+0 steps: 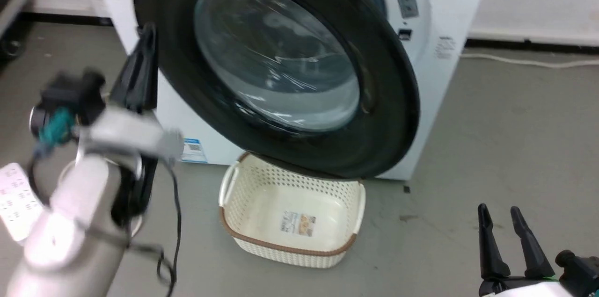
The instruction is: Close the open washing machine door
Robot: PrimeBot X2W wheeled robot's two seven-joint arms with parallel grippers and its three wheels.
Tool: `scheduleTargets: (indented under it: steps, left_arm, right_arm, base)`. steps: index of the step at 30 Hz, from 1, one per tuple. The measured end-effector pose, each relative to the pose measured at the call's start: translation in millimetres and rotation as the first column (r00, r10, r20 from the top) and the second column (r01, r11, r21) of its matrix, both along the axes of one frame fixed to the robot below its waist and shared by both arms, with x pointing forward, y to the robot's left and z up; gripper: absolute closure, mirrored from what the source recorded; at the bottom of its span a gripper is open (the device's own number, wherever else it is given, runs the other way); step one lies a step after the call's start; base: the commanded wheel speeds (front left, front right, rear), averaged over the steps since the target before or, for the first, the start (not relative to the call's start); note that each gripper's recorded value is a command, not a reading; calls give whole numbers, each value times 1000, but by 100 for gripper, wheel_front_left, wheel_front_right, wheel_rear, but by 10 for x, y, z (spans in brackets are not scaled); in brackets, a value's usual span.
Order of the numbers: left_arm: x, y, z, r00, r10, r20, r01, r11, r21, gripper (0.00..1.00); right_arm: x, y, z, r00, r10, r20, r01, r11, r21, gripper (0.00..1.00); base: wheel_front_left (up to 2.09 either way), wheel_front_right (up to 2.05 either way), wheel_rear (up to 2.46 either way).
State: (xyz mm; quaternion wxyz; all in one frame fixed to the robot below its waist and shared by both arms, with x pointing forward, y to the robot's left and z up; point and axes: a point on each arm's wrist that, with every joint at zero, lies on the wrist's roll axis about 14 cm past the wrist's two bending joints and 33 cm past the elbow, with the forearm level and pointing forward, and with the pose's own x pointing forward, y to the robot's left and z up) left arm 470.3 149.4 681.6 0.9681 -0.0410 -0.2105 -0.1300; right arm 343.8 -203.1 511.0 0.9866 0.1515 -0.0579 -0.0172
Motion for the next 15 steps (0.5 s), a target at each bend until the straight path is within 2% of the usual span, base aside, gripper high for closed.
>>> scheduleTargets:
  steps: [2, 6, 15]
  left_arm:
    - [-174, 50, -64, 1000, 12, 13, -12, 999, 39, 100]
    - [-455, 87, -418, 998, -10, -58, 14, 998, 59, 100]
    - [-814, 282, -1073, 968, 8, -250, -20, 999, -47, 100]
  right_arm:
    - [9, 40, 29, 1000, 13, 10, -13, 1000, 2, 0]
    - [-5, 86, 40, 1000, 28, 14, -28, 1000, 5, 0]
    - [-61, 129, 10, 999, 40, 6, -40, 999, 12, 0]
  base:
    - [0, 0, 0]
    - [0, 0, 0]
    - [0, 0, 0]
